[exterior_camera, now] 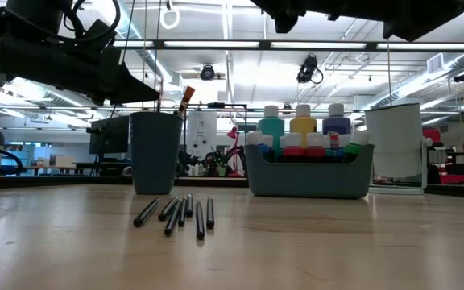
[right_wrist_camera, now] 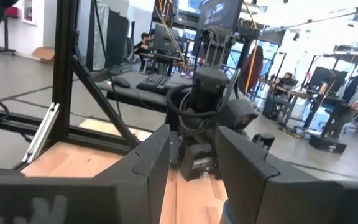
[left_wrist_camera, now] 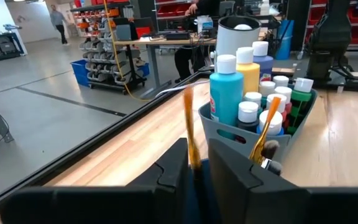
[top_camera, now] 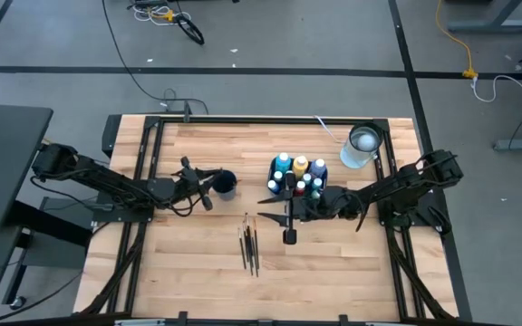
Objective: Pick & Place Paint Supplies
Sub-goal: Put the gold paintbrush into the blue cup
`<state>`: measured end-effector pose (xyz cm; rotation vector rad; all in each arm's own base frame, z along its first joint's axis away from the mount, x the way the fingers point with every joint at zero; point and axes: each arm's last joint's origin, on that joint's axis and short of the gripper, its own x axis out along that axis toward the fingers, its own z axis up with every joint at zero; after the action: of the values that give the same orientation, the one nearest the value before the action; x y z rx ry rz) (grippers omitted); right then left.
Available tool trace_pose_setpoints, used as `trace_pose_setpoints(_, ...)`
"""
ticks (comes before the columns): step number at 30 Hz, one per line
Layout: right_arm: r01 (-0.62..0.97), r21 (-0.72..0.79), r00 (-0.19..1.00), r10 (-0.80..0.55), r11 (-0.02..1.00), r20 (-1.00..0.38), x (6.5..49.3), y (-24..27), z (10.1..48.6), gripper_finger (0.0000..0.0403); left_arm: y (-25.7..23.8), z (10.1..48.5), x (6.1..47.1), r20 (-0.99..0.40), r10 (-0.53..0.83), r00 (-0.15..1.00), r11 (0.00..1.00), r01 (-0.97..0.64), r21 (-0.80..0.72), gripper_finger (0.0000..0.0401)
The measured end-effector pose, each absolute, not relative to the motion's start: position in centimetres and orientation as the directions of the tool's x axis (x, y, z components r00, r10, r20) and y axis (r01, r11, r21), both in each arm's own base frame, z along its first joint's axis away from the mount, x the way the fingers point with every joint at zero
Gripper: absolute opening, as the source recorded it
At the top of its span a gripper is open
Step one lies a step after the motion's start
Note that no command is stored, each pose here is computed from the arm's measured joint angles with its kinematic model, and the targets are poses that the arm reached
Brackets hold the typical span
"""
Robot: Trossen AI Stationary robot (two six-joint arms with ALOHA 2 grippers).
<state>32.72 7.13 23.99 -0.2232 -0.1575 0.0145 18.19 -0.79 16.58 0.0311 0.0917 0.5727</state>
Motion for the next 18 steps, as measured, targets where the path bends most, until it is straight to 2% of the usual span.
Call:
trace_pose_setpoints(8,-0.006,-0.212,0.989,0.037,0.977,0.142,32.7,7.1,23.9,0.0135,-0.8,16.8,18.2,-0.061,0.543,0.838,0.840,-0.541,0.035,0.0095)
trace_pose_setpoints(12,-0.013,-0.218,0.993,0.038,0.976,0.114,32.8,7.2,23.6,0.0135,-0.9,17.4,18.3,-0.021,0.539,0.842,0.842,-0.539,0.003,0.0096)
trace_pose_setpoints(18,-0.019,-0.212,0.995,0.039,0.977,0.090,32.8,7.2,23.4,0.0135,-1.7,19.1,19.2,0.025,0.504,0.864,0.863,-0.504,0.037,0.0095)
